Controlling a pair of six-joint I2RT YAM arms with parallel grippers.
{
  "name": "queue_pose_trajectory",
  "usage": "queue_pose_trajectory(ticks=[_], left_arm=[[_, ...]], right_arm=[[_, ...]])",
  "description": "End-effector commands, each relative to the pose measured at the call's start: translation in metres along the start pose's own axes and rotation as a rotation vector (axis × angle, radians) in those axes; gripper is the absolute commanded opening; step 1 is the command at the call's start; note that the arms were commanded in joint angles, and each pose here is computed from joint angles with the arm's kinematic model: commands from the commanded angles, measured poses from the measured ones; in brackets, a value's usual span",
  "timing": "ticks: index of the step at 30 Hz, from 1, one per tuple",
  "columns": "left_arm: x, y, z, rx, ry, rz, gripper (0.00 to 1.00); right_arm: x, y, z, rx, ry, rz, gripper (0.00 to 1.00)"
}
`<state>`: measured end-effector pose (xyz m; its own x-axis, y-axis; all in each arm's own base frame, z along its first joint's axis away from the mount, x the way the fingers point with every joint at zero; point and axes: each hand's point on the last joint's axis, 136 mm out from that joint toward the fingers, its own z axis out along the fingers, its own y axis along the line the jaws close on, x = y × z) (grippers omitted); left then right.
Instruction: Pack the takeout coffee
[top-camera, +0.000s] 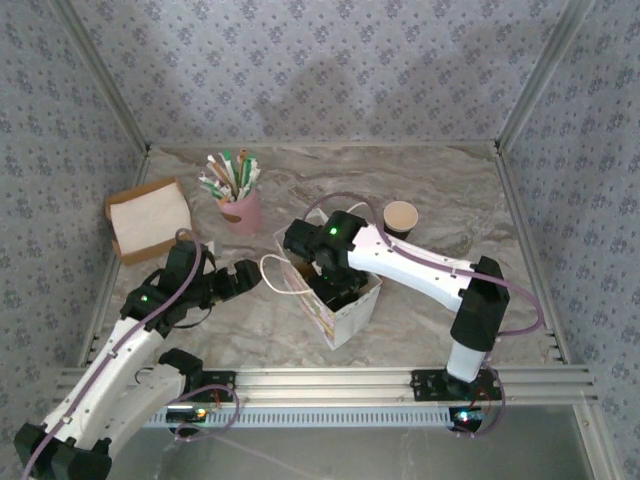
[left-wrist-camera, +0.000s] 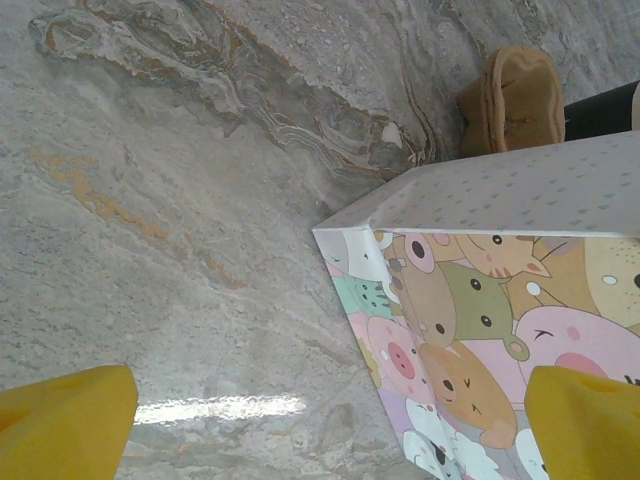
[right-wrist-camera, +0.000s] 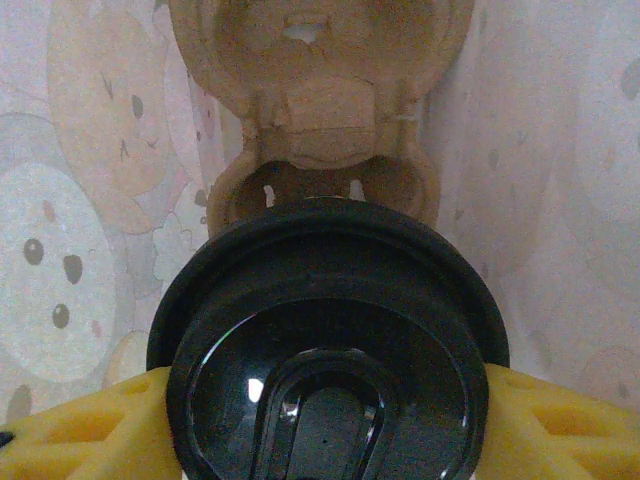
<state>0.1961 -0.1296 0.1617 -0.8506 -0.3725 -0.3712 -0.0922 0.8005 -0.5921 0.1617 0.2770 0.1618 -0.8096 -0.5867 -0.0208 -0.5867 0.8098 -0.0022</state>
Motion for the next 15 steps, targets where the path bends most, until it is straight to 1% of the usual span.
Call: queue_pose_trajectory(ticks=[1,7,15], left_arm=[[0.0013,-0.0050,-0.0014,0.023,0.002,0.009,1.00],[0.0012,-0.0038,-0.0022,0.019,-0.002,0.010,1.00],[0.0024,-0.0021,-0.0017,0.018,-0.003,0.007,1.00]], right_arm=[[0.0025,0.0026,-0.0024,-0.013,-0.015,-0.008,0.66],[-0.0016,0.0024,-0.0073,-0.011,-0.053,-0.012,0.66],[-0.0030,0.0034,-0.0056,-0.010,-0.063,-0.019,0.66]])
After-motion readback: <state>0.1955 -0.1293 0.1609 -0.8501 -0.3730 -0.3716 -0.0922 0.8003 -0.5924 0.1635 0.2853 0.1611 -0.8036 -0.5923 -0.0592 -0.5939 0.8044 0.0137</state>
